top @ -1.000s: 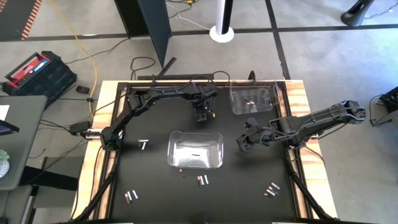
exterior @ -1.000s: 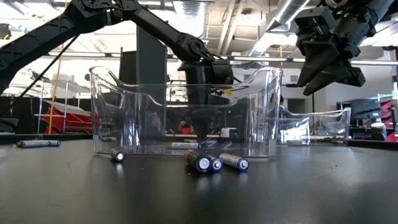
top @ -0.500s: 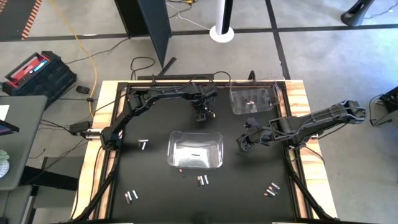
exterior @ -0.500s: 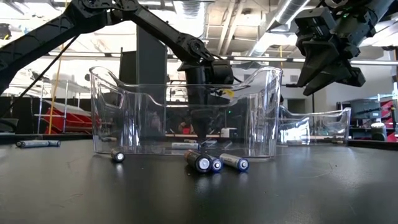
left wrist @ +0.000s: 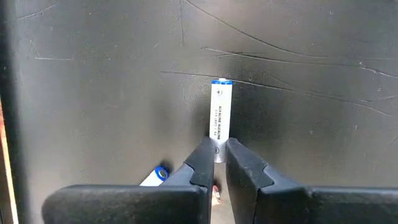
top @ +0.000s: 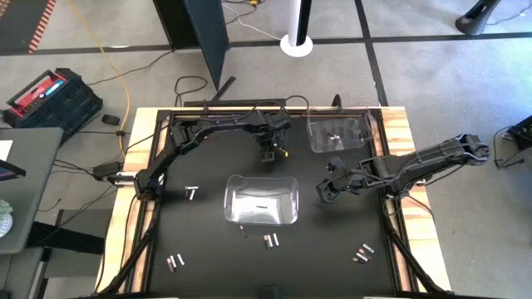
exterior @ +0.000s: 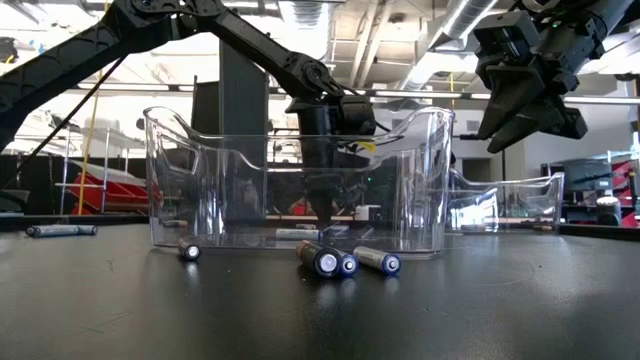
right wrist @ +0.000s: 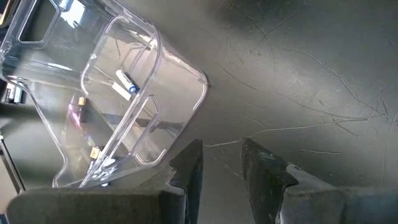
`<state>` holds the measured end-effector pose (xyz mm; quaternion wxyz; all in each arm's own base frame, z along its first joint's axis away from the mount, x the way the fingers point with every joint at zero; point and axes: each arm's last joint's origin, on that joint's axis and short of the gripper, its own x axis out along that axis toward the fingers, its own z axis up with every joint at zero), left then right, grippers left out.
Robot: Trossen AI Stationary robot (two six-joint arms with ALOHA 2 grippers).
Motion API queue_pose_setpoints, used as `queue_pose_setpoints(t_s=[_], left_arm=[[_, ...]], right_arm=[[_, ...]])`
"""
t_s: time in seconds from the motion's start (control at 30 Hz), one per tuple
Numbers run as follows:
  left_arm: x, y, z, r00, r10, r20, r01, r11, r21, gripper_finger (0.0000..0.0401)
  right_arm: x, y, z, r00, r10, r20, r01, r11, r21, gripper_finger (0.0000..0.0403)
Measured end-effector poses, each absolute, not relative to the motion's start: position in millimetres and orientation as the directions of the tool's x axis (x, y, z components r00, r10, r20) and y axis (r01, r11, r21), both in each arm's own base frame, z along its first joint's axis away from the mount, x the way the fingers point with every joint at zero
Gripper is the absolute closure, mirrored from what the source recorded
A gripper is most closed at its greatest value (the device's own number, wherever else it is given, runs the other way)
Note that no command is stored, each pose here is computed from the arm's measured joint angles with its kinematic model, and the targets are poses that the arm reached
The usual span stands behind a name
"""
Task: Sort batteries
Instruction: Put the white battery into the left transparent bin
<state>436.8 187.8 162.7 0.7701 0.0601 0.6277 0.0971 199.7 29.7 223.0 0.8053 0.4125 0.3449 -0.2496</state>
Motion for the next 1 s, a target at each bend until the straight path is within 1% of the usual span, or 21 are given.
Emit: queue_pose_setpoints(t_s=[0.53, 0.8, 1.0], left_arm=[[434.0, 186.4, 164.6, 0.167, 0.211, -0.963, -0.077, 0.977, 0.201, 0.0375], [441.4, 189.4, 190.5, 0.227, 0.233, -0.946, -0.088, 0.972, 0.218, 0.0375], [443.8, 183.1, 201.3, 0.232, 0.204, -0.951, -0.071, 0.979, 0.193, 0.0375]], right_arm=[[199.7, 29.8, 223.0, 0.638, -0.118, -0.761, 0.686, 0.536, 0.492, 0.0275], [199.6, 29.7, 222.9, 0.636, -0.118, -0.762, 0.687, 0.536, 0.491, 0.0275], [199.6, 29.7, 222.9, 0.636, -0.118, -0.762, 0.687, 0.536, 0.491, 0.0275]])
